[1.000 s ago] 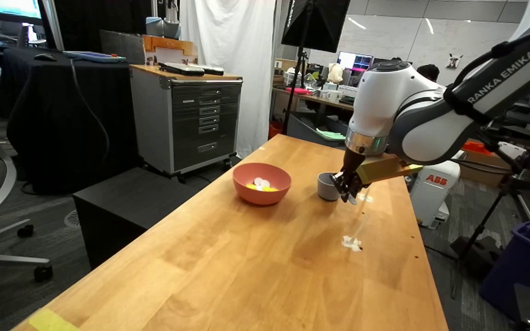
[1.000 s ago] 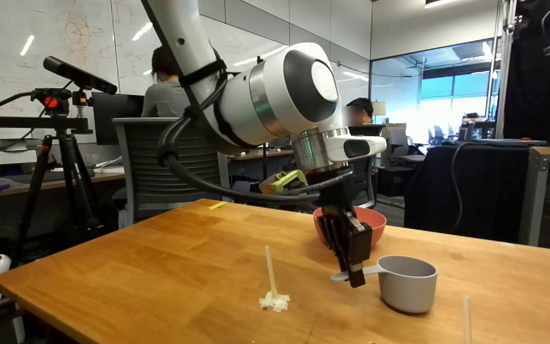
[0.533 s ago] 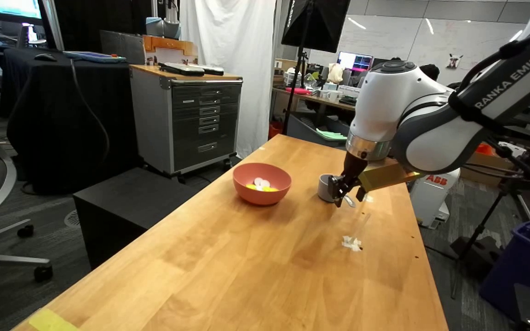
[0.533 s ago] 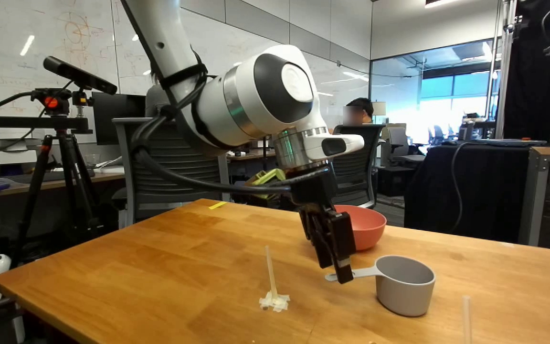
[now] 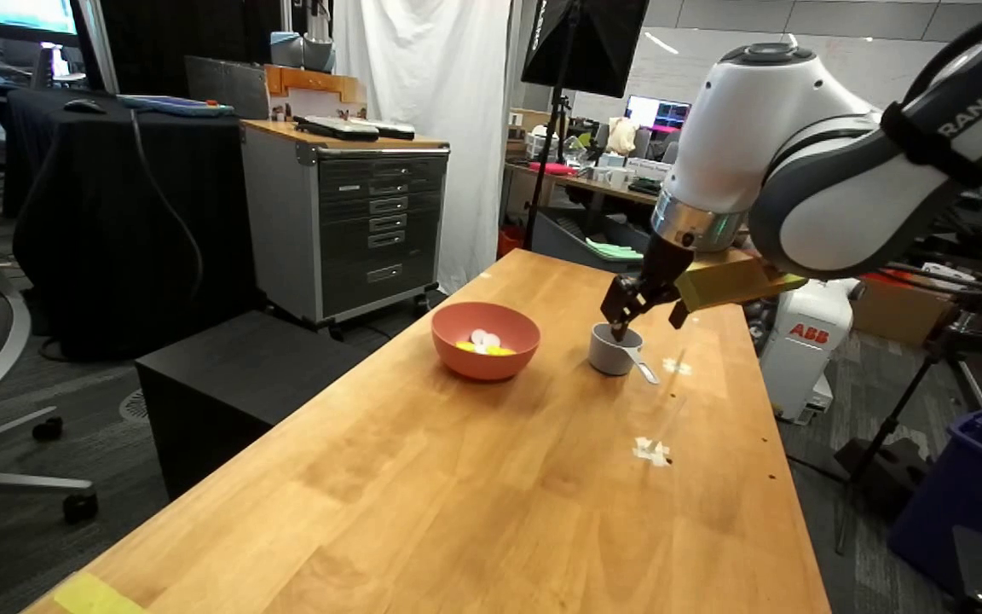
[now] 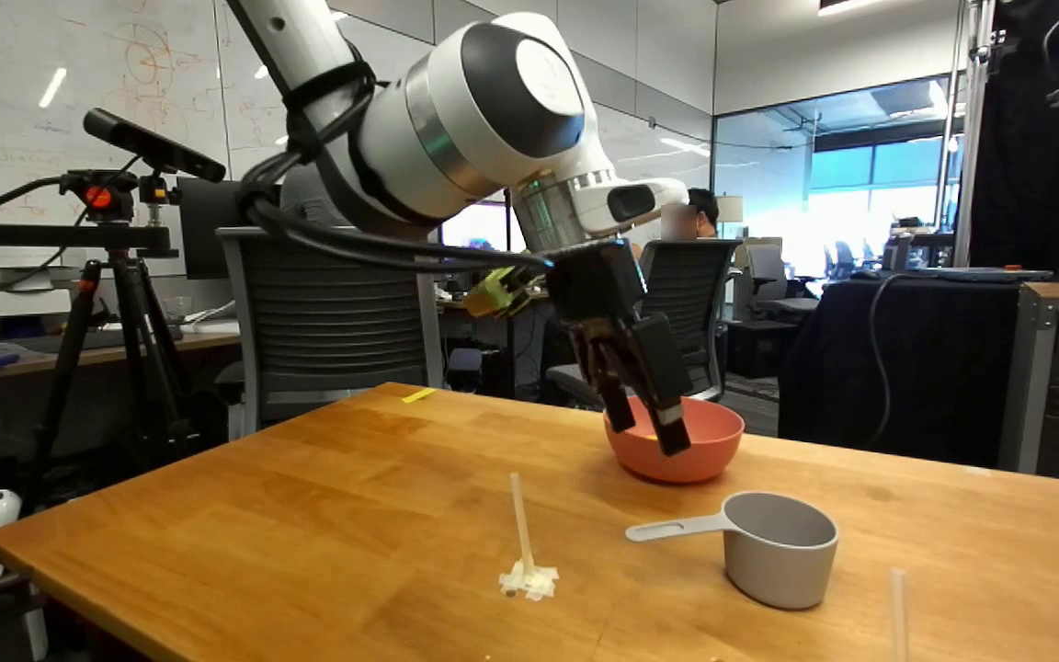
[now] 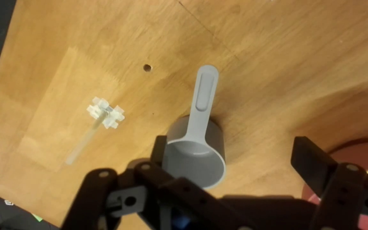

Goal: Pour the things in the grey cup into the bowl

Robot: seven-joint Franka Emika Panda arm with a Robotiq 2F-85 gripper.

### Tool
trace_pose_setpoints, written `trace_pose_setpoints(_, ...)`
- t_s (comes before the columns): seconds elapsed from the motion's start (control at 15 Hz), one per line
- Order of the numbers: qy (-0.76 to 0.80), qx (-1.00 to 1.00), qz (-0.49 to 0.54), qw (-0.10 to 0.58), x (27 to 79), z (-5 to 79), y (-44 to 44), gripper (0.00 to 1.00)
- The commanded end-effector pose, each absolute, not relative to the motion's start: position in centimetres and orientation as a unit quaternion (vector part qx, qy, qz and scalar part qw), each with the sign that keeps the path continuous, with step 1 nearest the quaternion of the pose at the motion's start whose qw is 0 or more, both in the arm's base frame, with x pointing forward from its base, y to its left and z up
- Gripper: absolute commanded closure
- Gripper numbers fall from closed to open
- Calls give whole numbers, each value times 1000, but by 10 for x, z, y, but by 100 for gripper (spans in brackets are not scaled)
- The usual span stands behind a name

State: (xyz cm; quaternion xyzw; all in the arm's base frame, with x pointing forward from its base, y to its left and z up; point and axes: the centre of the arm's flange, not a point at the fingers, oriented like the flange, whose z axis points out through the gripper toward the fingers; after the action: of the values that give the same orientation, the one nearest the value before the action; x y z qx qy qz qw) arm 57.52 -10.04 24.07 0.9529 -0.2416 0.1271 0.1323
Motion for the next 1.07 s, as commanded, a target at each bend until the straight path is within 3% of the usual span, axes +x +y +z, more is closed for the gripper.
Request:
trace_pose_setpoints(0.0,-217,955,161,120,560,290,-95,0)
trace_pose_setpoints(0.53,-92,988,121,12,527,338,-53,0)
trace_pose_setpoints(1.0,-65,991,111,21,529,355,-43,0)
